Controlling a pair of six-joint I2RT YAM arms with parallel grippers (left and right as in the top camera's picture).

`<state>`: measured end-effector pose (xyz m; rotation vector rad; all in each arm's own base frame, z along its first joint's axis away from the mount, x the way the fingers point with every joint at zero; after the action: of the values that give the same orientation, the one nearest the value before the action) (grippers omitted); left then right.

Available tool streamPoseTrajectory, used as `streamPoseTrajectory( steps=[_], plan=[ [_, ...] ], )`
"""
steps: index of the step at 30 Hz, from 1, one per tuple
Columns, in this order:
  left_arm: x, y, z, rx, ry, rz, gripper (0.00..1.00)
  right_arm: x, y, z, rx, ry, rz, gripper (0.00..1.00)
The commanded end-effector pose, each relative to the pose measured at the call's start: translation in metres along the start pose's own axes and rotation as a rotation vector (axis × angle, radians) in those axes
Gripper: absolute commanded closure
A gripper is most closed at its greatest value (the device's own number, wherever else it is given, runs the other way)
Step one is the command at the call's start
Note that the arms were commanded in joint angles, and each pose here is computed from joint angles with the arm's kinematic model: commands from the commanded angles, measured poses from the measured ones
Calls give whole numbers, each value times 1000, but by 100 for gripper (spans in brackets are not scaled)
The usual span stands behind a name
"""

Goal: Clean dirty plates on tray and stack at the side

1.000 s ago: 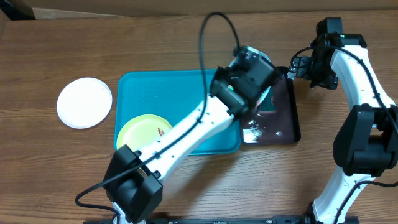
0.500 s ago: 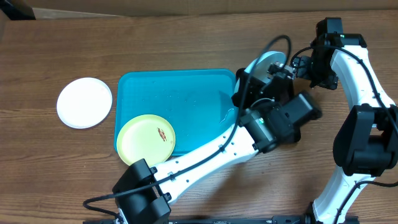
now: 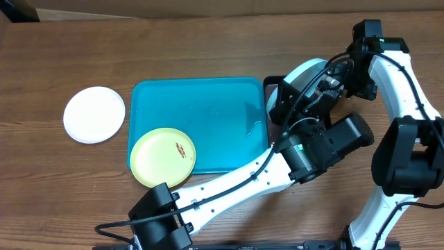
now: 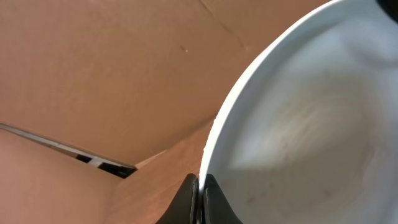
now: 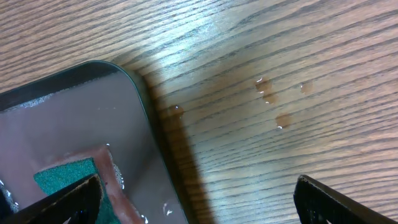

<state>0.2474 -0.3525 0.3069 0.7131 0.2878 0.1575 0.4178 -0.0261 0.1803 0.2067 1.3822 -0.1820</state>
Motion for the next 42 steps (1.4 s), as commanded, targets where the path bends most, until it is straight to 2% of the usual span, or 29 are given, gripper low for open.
streamPoseTrajectory(
  steps=[1,13,19,26,28,34,38,39,42],
  plan=[
    [-5,13,11,-38,-17,36,96,-8,0,3,5,-30,-1,0],
    [-2,13,7,-32,-3,24,96,-8,0,3,5,-30,-1,0],
    [13,5,-12,-59,98,-142,96,-8,0,3,5,-30,-1,0],
    [57,8,-47,-215,418,-430,96,-8,0,3,5,-30,-1,0],
    [82,18,-62,-293,559,-530,96,-8,0,3,5,-30,-1,0],
    [138,58,-98,-511,840,-752,96,-8,0,3,5,-30,-1,0],
    [172,104,-134,-698,1022,-808,96,-8,0,3,5,-30,-1,0],
    [187,129,-153,-774,1083,-789,96,-8,0,3,5,-30,-1,0],
    [203,164,-181,-857,1140,-750,96,-8,0,3,5,-30,-1,0]
  ],
)
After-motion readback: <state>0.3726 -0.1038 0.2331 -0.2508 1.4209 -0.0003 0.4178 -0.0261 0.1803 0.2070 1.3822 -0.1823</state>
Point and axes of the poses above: each gripper's point midway between its finger pads, its own x axis out along the fingers, its own y axis along the line the jaws close on, z = x × y, the point moved 10 cm from there along -x, back along the fingers, and after that the axes turned 2 degrees about -x, right-handed, at the moved point
